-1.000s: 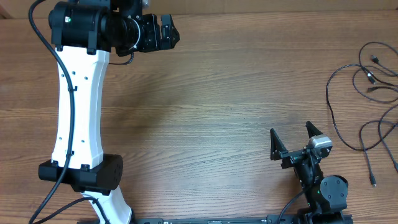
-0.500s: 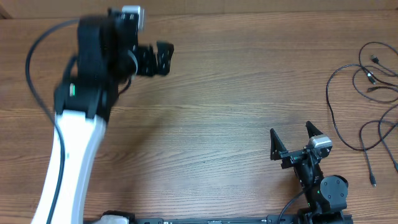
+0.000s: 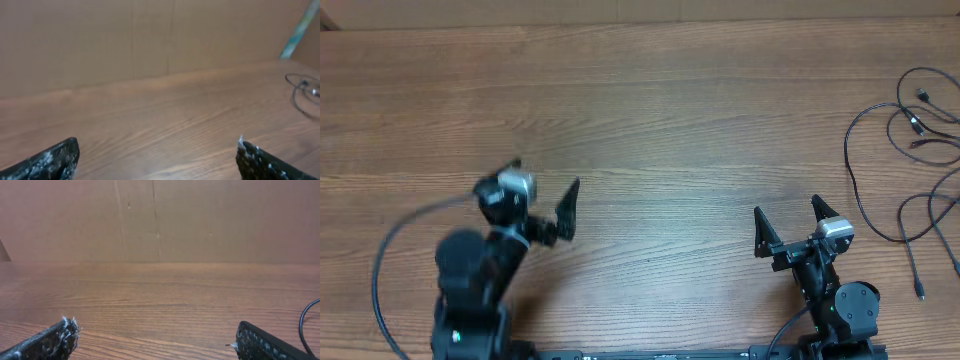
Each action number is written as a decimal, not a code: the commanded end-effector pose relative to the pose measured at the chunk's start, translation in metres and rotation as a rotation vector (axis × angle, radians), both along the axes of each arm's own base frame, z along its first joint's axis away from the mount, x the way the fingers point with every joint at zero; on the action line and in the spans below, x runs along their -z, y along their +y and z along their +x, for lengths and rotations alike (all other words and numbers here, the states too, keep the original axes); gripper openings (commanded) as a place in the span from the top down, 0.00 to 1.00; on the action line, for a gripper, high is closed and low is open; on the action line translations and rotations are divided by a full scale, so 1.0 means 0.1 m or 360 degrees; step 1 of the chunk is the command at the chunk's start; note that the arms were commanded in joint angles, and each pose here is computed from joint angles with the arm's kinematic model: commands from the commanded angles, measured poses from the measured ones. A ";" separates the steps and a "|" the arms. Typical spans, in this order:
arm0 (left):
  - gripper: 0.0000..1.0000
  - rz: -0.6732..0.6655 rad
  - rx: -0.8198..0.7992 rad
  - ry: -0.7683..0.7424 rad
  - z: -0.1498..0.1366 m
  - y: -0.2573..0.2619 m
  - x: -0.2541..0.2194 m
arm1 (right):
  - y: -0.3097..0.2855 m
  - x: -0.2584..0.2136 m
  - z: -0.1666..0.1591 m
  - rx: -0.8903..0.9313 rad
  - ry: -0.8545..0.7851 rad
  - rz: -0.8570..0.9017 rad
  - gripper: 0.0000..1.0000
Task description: Untangle cables
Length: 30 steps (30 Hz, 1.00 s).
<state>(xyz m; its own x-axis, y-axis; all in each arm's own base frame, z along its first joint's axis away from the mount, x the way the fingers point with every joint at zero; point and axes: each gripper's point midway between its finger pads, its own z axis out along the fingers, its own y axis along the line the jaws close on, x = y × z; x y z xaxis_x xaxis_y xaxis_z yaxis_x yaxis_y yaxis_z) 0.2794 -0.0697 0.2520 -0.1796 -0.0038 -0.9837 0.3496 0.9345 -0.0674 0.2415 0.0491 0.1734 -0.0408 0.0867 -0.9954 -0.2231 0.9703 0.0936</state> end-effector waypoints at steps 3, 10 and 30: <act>0.00 0.0154 -0.0124 -0.0239 -0.25 0.17 0.29 | -0.02 0.02 0.00 0.0013 -0.0006 0.0000 0.00; 0.00 0.0259 -0.0234 -0.0328 -0.33 0.30 0.62 | -0.02 0.02 0.00 0.0013 -0.0006 0.0000 0.00; 0.00 0.0288 -0.0322 -0.0232 -0.35 0.41 0.95 | -0.02 0.02 0.00 0.0013 -0.0006 0.0000 0.00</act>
